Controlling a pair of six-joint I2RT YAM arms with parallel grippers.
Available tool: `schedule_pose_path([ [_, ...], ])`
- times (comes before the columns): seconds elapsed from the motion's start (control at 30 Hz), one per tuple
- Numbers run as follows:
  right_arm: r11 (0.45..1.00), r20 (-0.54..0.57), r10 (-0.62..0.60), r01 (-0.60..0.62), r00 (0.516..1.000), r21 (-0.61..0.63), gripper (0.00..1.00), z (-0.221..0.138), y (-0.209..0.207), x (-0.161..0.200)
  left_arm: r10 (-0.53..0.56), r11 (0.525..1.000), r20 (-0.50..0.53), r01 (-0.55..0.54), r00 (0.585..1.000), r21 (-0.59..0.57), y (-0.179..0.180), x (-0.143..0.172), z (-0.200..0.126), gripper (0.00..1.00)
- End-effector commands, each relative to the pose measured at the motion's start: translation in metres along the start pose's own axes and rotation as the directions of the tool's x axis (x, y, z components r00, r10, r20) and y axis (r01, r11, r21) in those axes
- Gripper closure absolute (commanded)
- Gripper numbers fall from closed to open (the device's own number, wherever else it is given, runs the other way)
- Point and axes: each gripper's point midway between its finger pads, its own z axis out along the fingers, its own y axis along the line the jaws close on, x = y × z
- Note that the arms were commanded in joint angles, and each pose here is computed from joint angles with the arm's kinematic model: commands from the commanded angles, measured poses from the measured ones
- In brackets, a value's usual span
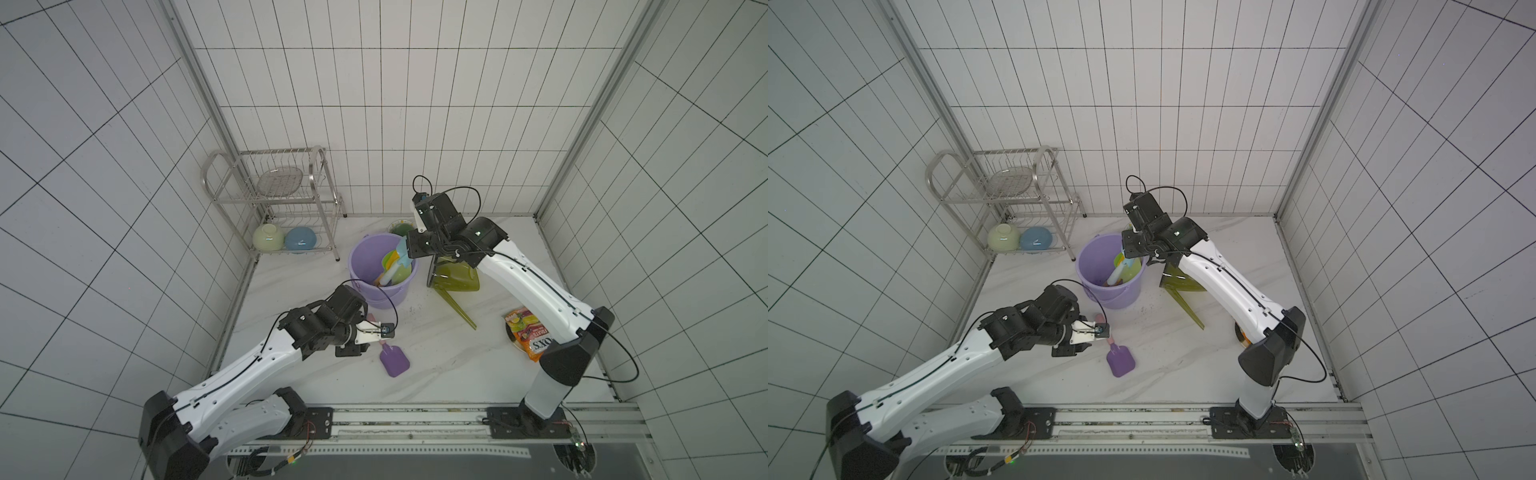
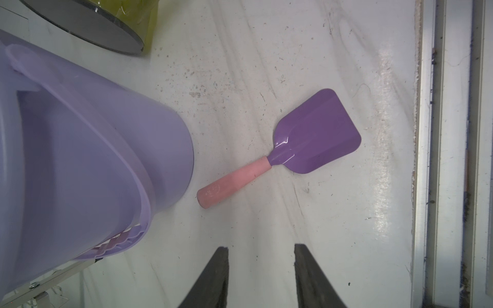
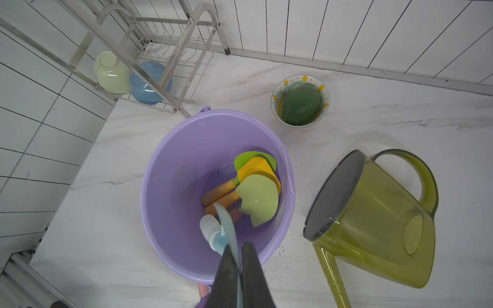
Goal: Organize the gardening tools
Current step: Place the gardening tool in the container.
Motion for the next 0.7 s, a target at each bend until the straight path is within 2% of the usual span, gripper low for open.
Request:
schedule_pose_path([
  [0.0,0.997,-0.020,-0.061,0.062,0.998,0.041,1.00,0.008,0.000,0.000,0.057,0.998,-0.002,-0.057,0.998,-0.019,0.002,0.001,0.006,0.58],
  [0.4,0.996,-0.102,-0.076,0.079,0.992,0.027,1.00,0.072,0.016,0.025,0.111,0.993,-0.058,-0.113,0.992,-0.027,0.000,0.014,0.023,0.58],
  [0.67,0.997,-0.146,-0.074,0.077,0.987,0.017,1.00,0.097,0.018,0.041,0.136,0.990,-0.067,-0.138,0.988,-0.031,0.002,0.015,0.028,0.58],
])
